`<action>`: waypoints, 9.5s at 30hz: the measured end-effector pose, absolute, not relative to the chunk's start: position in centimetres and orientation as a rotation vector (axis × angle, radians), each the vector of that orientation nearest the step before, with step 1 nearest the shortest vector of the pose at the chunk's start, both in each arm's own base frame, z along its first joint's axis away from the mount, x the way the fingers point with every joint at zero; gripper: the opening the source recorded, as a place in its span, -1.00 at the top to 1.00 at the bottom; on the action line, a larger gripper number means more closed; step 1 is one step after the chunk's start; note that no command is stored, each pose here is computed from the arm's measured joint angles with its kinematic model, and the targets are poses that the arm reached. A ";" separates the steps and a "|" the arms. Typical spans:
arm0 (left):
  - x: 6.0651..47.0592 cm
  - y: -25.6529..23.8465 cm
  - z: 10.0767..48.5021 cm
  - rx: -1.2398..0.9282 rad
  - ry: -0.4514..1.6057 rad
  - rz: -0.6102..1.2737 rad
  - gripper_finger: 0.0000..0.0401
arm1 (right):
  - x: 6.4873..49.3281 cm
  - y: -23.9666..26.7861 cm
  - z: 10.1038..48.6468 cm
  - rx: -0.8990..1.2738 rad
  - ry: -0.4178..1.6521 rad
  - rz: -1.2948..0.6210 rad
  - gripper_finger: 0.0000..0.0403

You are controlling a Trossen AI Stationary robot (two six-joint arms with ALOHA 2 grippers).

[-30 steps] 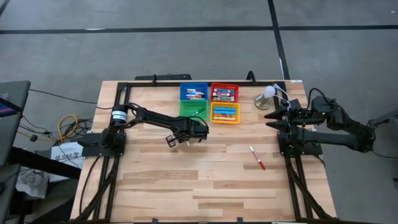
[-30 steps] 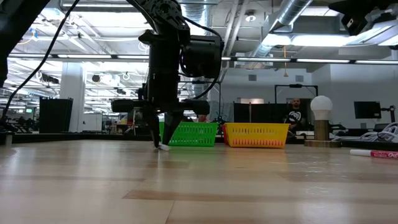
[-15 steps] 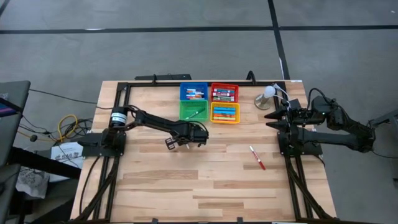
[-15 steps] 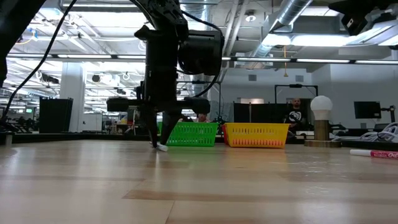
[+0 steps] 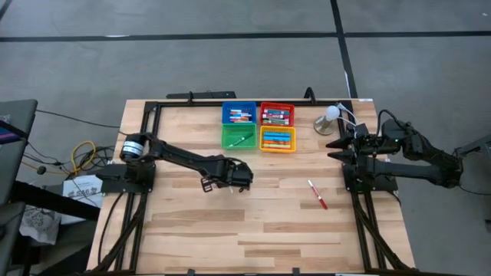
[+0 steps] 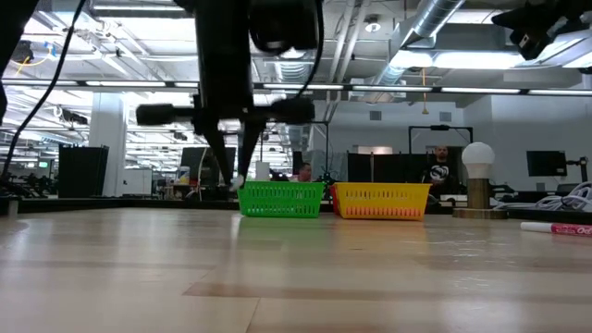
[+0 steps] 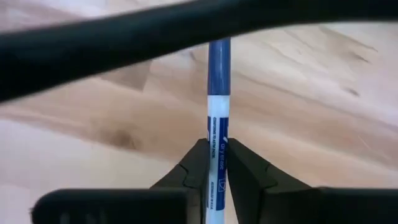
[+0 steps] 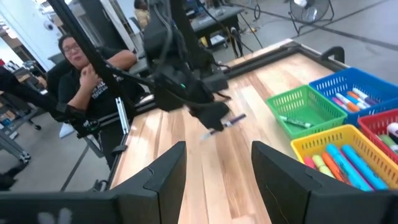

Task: Pick & Place Markers
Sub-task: Put the small dark blue marker pen into the green bin, then put the small red marker pen into the green bin

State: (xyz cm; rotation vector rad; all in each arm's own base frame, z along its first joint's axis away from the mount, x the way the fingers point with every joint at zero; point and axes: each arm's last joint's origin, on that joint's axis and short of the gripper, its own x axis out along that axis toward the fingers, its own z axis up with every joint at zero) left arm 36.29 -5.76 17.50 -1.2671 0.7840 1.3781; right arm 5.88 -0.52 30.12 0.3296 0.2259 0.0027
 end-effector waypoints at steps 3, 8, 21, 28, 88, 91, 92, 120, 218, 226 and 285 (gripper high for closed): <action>35.8 -6.8 18.9 -1.278 0.776 1.325 0.79 | 5.9 -0.5 30.1 0.330 0.230 0.002 0.15; 34.8 -8.2 21.5 -1.239 0.756 1.201 0.75 | 5.9 -0.5 30.1 0.330 0.229 0.002 0.15; 32.0 -9.5 29.1 -0.977 0.552 0.844 0.77 | 5.8 -0.5 29.9 0.247 0.250 0.010 0.15; 32.2 -9.4 31.1 -0.904 0.495 0.703 0.79 | 5.8 -0.5 30.0 0.201 0.240 0.014 0.15; 33.4 11.4 30.8 -0.196 0.747 0.544 0.76 | 5.8 -0.5 30.0 0.209 0.236 0.013 0.15; 34.2 11.9 29.4 -0.198 0.788 0.510 0.76 | 5.8 -0.5 30.0 0.210 0.237 0.013 0.15; 34.5 12.0 28.8 -0.196 0.808 0.501 0.76 | 5.8 -0.5 30.0 0.210 0.237 0.013 0.15; 35.7 13.8 18.8 -0.254 1.138 0.358 0.76 | 5.8 -0.5 30.0 0.210 0.236 0.012 0.15; 26.1 0.3 29.0 -0.412 0.090 -0.111 0.36 | 6.1 -0.1 31.9 0.274 0.062 0.182 0.15; 21.7 0.8 25.7 -0.490 0.075 -0.065 0.36 | 7.1 -0.4 32.7 0.284 0.010 0.157 0.15; 21.8 1.1 21.4 -0.514 0.212 -0.056 0.36 | 19.1 6.1 18.6 0.633 1.594 -0.498 -0.06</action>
